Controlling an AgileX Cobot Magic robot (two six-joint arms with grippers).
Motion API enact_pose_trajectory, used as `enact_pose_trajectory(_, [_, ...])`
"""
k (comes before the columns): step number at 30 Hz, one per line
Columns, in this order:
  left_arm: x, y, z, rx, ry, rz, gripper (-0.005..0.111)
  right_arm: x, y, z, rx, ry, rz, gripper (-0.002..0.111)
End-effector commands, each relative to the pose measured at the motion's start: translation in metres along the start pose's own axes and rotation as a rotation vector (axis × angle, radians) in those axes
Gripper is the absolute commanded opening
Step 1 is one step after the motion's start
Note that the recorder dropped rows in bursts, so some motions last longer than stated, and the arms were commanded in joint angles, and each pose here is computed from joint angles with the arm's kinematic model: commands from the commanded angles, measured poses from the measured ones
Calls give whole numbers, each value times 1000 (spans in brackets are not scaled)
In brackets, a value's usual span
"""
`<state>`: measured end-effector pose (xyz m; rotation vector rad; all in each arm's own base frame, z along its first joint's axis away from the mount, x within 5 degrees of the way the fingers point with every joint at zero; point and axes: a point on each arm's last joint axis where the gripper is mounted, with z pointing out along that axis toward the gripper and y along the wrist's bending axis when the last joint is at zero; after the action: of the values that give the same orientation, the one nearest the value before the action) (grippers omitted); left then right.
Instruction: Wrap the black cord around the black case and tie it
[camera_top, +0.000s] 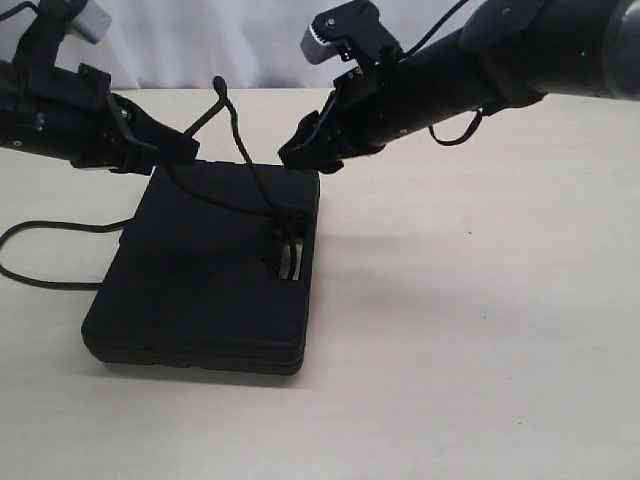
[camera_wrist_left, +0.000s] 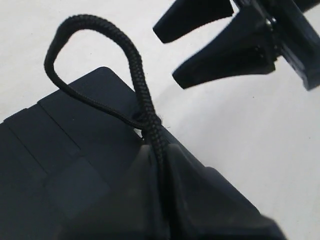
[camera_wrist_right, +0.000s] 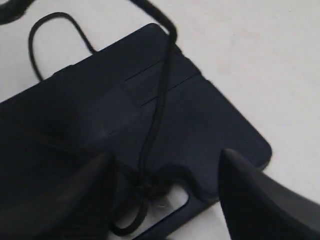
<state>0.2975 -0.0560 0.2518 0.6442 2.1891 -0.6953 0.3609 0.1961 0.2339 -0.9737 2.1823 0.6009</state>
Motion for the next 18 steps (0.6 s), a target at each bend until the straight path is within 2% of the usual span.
enact_pose_trajectory(1, [0, 1, 1, -1, -5, -8, 0, -9, 21, -1, -107, -38, -19, 57])
enact_pose_trajectory(4, [1, 1, 1, -2, 0, -3, 0, -27, 18, -8, -124, -117, 208, 57])
enact_pose_trajectory(7, [1, 0, 1, 0, 2, -1, 0, -40, 11, -18, -131, -153, 351, 57])
enact_pose_trajectory(13, [1, 1, 1, -6, 1, -1, 0, -58, 18, -29, -237, -184, 407, 57])
enact_pose_trajectory(18, [1, 1, 1, -6, 1, -1, 0, -58, 24, -22, -281, -174, 463, 56])
